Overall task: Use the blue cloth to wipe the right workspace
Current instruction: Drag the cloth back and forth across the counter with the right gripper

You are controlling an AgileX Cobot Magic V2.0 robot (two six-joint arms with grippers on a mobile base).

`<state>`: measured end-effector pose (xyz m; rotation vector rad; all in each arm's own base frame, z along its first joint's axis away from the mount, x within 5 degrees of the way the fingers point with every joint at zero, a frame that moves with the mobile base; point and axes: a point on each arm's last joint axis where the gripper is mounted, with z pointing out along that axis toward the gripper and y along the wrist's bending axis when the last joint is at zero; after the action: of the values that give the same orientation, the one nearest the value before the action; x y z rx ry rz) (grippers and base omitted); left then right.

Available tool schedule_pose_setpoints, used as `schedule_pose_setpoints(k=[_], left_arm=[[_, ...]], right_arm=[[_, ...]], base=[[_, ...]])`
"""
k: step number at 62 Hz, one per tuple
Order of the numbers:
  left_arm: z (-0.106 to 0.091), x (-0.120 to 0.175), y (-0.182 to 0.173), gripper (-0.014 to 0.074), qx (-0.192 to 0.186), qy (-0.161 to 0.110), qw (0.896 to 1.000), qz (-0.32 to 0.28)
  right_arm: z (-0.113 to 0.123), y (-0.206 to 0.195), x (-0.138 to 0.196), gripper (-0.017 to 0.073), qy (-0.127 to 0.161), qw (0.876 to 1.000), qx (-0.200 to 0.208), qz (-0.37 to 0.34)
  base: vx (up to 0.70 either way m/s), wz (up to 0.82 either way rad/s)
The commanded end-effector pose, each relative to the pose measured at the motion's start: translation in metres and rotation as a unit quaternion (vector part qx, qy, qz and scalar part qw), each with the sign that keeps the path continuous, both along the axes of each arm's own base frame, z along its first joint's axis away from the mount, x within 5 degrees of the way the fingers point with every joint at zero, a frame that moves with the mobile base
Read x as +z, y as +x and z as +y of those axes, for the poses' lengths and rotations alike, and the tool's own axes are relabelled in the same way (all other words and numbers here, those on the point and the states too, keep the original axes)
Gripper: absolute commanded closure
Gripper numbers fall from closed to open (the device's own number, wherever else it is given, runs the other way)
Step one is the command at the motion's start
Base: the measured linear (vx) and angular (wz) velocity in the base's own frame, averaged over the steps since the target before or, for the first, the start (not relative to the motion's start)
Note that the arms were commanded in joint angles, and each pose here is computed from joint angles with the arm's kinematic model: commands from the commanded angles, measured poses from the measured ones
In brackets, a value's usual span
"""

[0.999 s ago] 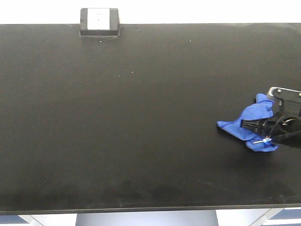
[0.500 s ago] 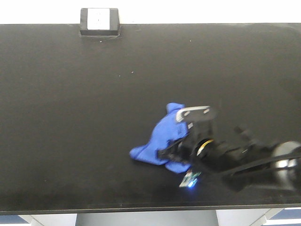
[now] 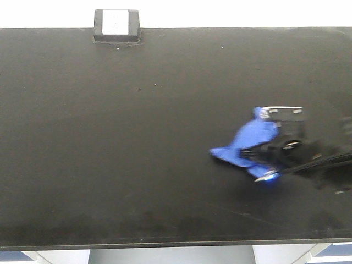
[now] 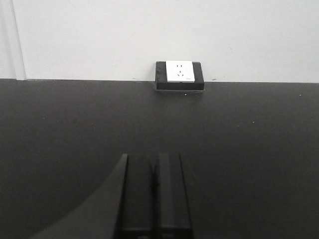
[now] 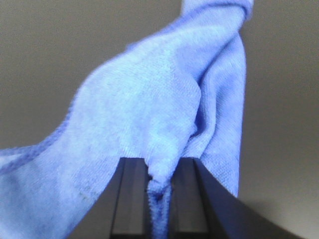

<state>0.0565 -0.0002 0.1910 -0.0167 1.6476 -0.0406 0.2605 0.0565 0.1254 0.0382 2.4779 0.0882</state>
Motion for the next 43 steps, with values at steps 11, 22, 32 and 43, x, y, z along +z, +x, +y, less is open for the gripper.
schedule_pose_setpoints(k=[11,22,32,43], left_arm=[[-0.001,-0.002,0.000,0.0599,-0.008,-0.005,0.999,-0.032],[-0.001,-0.002,0.000,0.0599,-0.008,-0.005,0.999,-0.032],[-0.001,-0.002,0.000,0.0599,-0.008,-0.005,0.999,-0.032],[-0.001,-0.002,0.000,0.0599,-0.008,-0.005,0.999,-0.032]], right_arm=[[-0.027,-0.001,0.034,0.0540,0.014,0.999,-0.027,-0.036],[-0.027,-0.004,0.050,0.0503,-0.028,0.997,0.026,-0.069],[-0.026,-0.008,0.060,0.0400,-0.049,0.993,0.066,-0.083],[-0.026,-0.009,0.064,0.0193,-0.038,0.994,0.054,-0.088]], base=[[0.00,0.00],[0.00,0.00],[0.00,0.00],[0.00,0.00]])
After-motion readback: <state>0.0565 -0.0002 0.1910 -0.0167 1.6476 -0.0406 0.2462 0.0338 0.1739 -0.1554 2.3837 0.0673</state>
